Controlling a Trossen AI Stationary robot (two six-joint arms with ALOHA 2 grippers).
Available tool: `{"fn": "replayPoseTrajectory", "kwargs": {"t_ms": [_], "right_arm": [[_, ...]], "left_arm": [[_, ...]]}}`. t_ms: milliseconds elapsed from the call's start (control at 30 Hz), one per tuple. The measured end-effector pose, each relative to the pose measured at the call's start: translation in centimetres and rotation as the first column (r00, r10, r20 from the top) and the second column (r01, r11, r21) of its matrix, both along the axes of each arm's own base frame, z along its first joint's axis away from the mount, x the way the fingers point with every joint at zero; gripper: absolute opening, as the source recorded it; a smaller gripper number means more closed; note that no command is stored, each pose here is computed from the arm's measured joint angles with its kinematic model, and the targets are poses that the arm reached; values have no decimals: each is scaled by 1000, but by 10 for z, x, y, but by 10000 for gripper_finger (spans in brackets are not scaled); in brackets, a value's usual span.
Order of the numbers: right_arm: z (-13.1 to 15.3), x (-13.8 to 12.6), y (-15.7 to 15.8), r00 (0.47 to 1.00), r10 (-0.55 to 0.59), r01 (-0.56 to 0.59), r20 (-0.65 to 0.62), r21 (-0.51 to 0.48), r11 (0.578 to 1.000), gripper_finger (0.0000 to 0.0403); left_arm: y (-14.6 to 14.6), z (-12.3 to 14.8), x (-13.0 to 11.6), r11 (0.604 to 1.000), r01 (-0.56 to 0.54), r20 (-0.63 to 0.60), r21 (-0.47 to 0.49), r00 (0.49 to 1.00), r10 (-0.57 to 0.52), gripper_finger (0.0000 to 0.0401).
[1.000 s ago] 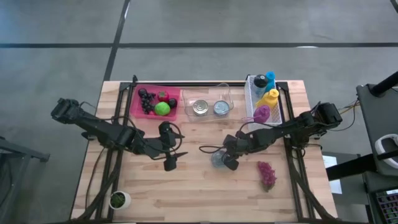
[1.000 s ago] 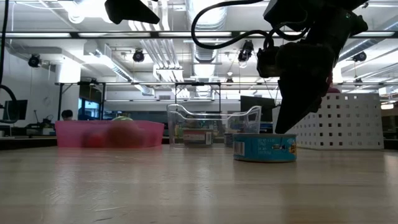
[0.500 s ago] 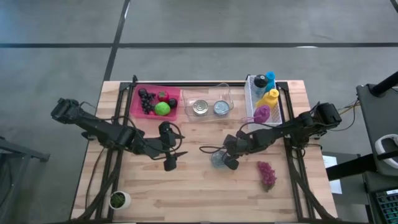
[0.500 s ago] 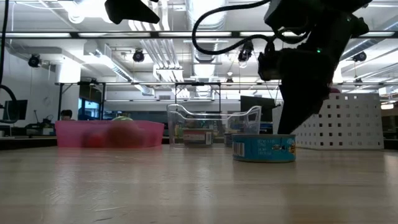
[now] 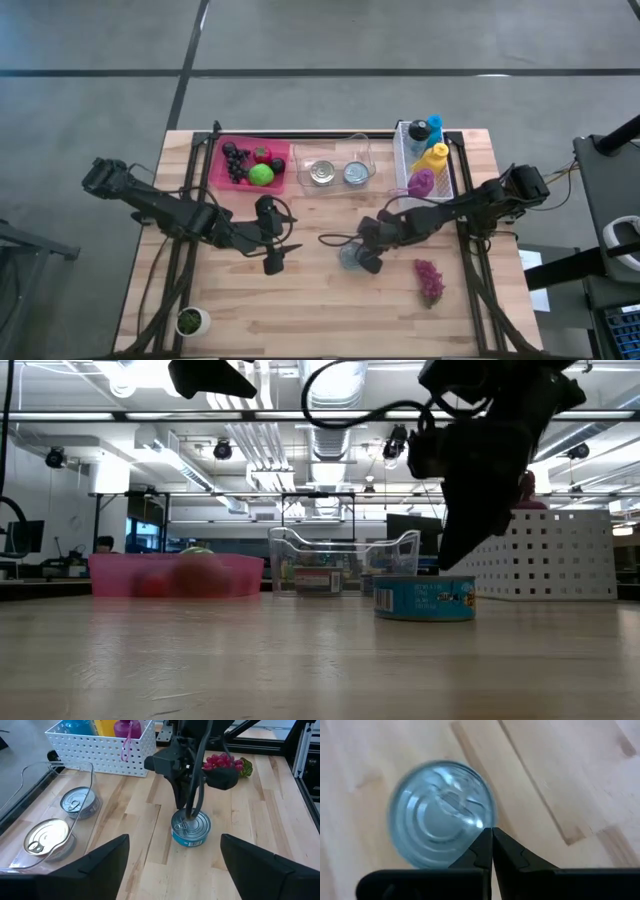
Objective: Pick & Place Food Item
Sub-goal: Put the blue tuna can into the transparent bin
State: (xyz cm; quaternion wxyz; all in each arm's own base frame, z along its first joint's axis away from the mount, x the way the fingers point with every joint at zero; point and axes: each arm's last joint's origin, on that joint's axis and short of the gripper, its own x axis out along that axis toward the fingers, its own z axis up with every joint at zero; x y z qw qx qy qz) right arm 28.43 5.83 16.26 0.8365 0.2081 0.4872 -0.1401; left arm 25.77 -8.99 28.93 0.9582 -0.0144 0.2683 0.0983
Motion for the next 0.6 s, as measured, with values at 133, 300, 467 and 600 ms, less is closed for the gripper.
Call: {"fn": "replayPoseTrajectory", "kwargs": {"t_ms": [133, 300, 467, 600], "right_arm": [[12, 4, 1, 999, 7, -7, -46, 1, 1000, 8], [15, 16, 4, 995, 25, -26, -96, -17, 1000, 8], [10, 24, 5, 987, 56, -63, -152, -39, 997, 8], [11, 29, 6, 984, 55, -63, -169, -44, 997, 8]], "left_arm": [[0, 0, 0, 1000, 0, 0, 0, 1000, 0, 324], [0, 0, 0, 1000, -1, 0, 0, 1000, 1, 328], [0, 0, 0, 1000, -1, 0, 0, 1000, 1, 325], [0, 0, 0, 1000, -1, -1, 0, 1000, 1, 319]]}}
